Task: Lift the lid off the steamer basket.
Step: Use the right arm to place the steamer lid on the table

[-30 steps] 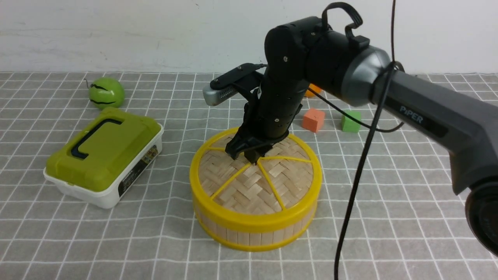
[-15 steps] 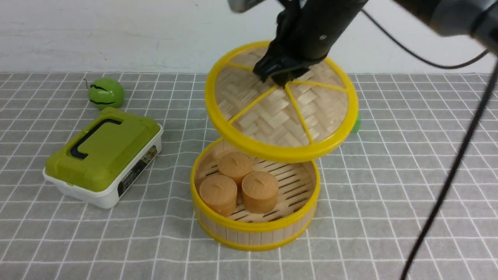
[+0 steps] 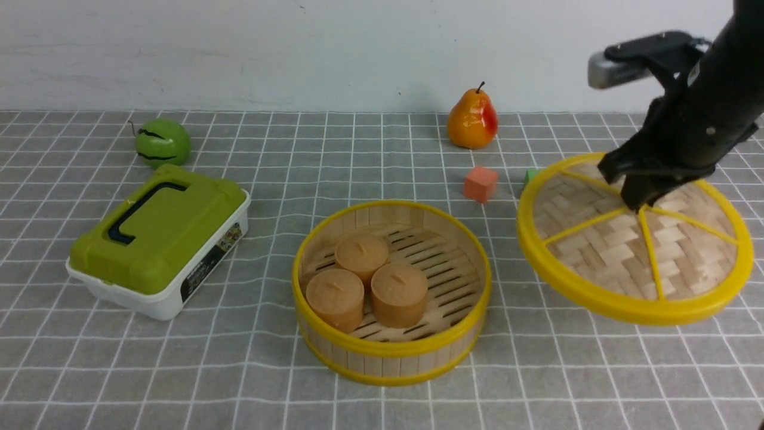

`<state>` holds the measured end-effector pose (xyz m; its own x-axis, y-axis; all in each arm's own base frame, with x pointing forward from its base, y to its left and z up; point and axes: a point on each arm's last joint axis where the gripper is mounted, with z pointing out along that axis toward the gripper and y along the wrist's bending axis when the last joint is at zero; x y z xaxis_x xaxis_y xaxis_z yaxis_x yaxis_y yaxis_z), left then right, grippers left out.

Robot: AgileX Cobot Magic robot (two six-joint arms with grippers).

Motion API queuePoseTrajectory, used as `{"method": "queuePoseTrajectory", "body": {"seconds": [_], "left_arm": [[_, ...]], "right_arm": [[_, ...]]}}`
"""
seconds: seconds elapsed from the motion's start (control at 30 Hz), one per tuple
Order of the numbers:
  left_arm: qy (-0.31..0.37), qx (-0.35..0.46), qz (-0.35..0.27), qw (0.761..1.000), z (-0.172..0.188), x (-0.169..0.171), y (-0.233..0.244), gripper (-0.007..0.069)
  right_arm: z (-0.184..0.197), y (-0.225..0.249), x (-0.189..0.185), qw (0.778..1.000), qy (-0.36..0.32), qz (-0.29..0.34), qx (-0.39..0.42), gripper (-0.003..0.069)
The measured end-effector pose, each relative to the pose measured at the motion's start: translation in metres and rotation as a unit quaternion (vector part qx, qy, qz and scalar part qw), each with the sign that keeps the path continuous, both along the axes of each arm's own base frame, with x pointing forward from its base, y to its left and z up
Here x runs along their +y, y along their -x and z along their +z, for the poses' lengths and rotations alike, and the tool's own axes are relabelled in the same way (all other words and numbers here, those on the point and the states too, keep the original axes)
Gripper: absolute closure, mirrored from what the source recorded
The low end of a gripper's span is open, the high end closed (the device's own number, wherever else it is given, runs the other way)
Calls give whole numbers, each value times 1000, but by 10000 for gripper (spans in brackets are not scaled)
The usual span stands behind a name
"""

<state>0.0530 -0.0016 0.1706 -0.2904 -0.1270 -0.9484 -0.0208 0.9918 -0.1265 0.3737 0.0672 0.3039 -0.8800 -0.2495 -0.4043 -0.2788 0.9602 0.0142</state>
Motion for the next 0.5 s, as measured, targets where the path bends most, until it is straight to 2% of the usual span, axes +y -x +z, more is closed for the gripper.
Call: {"method": "queuePoseTrajectory", "body": {"seconds": [0.2,0.33,0.4,0.5], "left_arm": [[0,0,0,1000,0,0,0,386],[0,0,0,1000,0,0,0,386],[0,0,0,1000,0,0,0,386],[0,0,0,1000,0,0,0,386]], "right_arm": [[-61,-13,1,1000,-4,-14,6,579],[-77,-20,1,1000,-5,-29,9,575],[-83,-22,1,999,1,-31,13,546],[-84,-21,0,999,1,-40,20,426]]}}
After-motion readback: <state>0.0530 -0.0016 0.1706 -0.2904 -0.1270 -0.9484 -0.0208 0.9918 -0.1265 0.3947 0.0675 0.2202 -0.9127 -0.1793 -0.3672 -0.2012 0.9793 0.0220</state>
